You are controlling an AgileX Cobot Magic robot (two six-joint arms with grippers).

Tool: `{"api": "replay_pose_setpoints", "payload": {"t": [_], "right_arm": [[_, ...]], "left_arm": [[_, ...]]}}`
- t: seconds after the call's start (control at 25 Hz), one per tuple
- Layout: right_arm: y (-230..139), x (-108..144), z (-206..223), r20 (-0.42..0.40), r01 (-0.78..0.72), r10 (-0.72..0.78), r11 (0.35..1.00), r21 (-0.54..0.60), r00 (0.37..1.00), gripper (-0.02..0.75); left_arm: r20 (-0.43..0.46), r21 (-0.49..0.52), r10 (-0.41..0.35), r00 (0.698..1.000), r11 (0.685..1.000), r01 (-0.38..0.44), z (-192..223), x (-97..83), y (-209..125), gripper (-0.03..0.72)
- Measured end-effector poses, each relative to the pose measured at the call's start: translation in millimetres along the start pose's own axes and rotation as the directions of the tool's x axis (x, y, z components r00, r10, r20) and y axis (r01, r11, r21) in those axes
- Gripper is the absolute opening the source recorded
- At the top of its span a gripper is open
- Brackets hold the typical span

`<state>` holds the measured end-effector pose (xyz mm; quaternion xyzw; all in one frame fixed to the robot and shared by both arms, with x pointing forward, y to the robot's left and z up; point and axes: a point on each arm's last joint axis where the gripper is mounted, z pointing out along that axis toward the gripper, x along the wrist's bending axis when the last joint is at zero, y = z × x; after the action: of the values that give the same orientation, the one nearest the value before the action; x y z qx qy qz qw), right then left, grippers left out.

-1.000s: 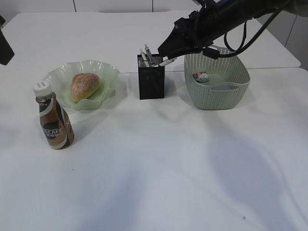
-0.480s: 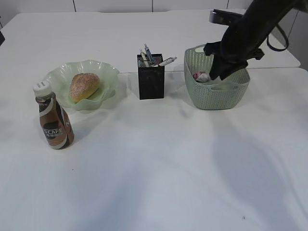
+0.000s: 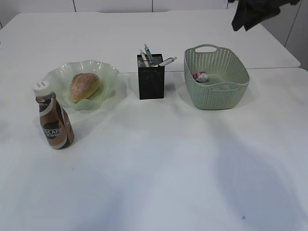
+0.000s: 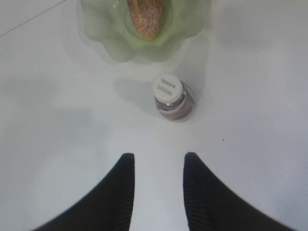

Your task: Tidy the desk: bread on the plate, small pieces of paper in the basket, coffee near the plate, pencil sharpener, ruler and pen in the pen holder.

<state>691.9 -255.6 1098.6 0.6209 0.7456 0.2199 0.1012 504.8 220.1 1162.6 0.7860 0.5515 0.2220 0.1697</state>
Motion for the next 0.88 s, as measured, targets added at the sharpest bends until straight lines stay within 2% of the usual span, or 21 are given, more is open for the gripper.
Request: {"api": "replay_pose_setpoints", "payload": {"t": [0.04, 0.08, 0.16, 0.24, 0.4, 0.56, 0.64, 0.72, 0.88], "right_arm": [[0.2, 5.9, -33.6, 0.007, 0.01, -0.01, 0.998, -0.061, 1.0, 0.244], [0.2, 5.9, -33.6, 0.007, 0.01, -0.01, 0.998, -0.061, 1.0, 0.244], [-7.2, 12.4, -66.3, 0.011, 0.019, -0.018, 0.994, -0.106, 1.0, 0.244], [-19.0, 15.3, -77.3, 0.01, 0.017, -0.016, 0.995, -0.095, 1.0, 0.244], [-43.7, 18.7, -88.5, 0.013, 0.012, -0.011, 0.998, -0.055, 1.0, 0.243], [-78.2, 22.3, -98.7, 0.021, 0.007, -0.007, 1.0, -0.001, 1.0, 0.241], [-78.2, 22.3, -98.7, 0.021, 0.007, -0.007, 1.0, -0.001, 1.0, 0.241], [-101.8, 25.3, -104.8, 0.018, 0.001, -0.002, 1.0, 0.028, 1.0, 0.241], [-125.6, 28.6, -119.0, 0.031, 0.009, -0.01, 1.0, 0.027, 0.999, 0.241]], "left_arm": [[-0.003, 0.01, 0.001, 1.0, 1.0, -0.001, 0.0, 0.2, -0.9, 0.237], [-0.003, 0.02, -0.001, 1.0, 1.0, 0.001, 0.0, 0.3, -1.8, 0.237], [-0.004, 0.043, -0.011, 1.0, 0.999, 0.011, -0.1, 0.3, -3.9, 0.237], [-0.006, 0.061, -0.032, 0.999, 0.998, 0.032, -0.2, 0.4, -5.6, 0.237], [-0.003, 0.071, -0.053, 0.999, 0.996, 0.053, -0.2, 0.0, -6.4, 0.237], [0.051, 0.077, -0.08, 0.995, 0.994, 0.076, -0.3, -5.2, -6.7, 0.237], [0.074, 0.078, -0.09, 0.993, 0.993, 0.084, -1.0, -7.3, -6.8, 0.237], [0.084, 0.078, -0.095, 0.992, 0.993, 0.088, -2.0, -8.1, -7.7, 0.237], [0.086, 0.087, -0.095, 0.992, 0.992, 0.087, -6.2, -8.2, -21.4, 0.237]]}}
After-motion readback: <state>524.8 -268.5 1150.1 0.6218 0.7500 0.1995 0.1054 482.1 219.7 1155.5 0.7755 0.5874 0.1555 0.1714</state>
